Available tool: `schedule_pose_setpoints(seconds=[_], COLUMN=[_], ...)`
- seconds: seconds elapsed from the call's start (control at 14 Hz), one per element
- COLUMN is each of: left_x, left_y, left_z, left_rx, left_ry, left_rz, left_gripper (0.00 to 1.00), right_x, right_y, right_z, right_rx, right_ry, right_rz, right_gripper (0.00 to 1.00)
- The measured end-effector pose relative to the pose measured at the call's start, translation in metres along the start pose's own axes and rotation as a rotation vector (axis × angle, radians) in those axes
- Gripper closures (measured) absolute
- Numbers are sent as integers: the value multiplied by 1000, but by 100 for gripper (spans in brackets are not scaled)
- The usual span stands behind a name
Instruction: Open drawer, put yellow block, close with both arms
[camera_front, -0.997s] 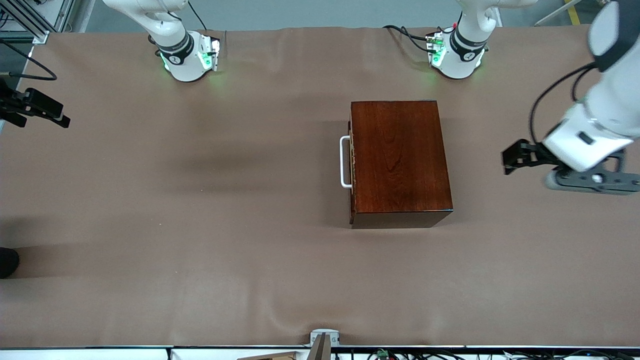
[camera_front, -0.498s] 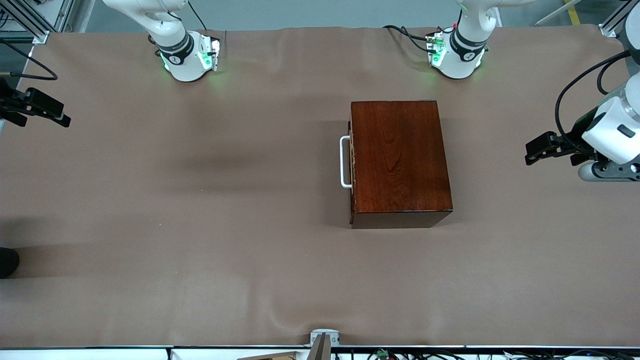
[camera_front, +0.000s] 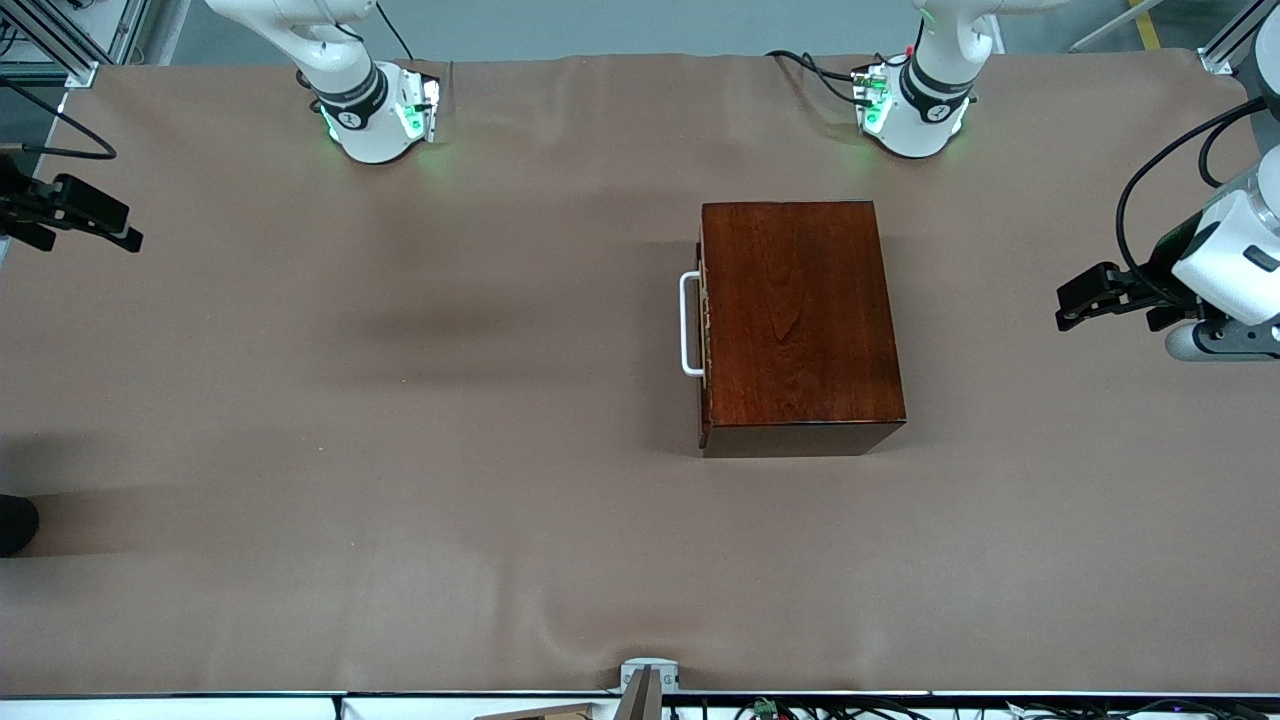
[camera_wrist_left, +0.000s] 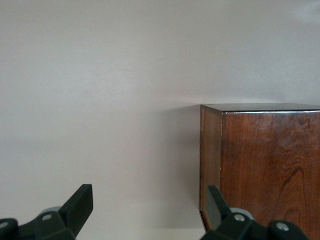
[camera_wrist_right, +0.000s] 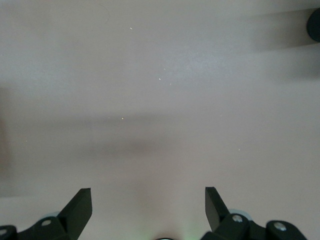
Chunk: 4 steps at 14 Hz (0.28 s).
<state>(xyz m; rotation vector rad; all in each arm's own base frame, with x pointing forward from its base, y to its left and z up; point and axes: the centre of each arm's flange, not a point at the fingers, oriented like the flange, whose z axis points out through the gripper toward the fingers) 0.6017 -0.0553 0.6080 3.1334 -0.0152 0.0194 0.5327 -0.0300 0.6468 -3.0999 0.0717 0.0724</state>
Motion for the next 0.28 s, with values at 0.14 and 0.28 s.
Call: schedule_pose_setpoints(seconds=[0.14, 0.28], left_x=[0, 0], left_y=[-2, -3], left_z=[0, 0], left_rx=[0, 1], left_ry=[0, 0], left_rz=[-3, -5], left_gripper=[0, 0], right_x=[0, 0], right_y=[0, 0], right_z=[0, 0], right_rx=[0, 0], right_ry=[1, 2], right_rz=[0, 0], right_gripper=[0, 0])
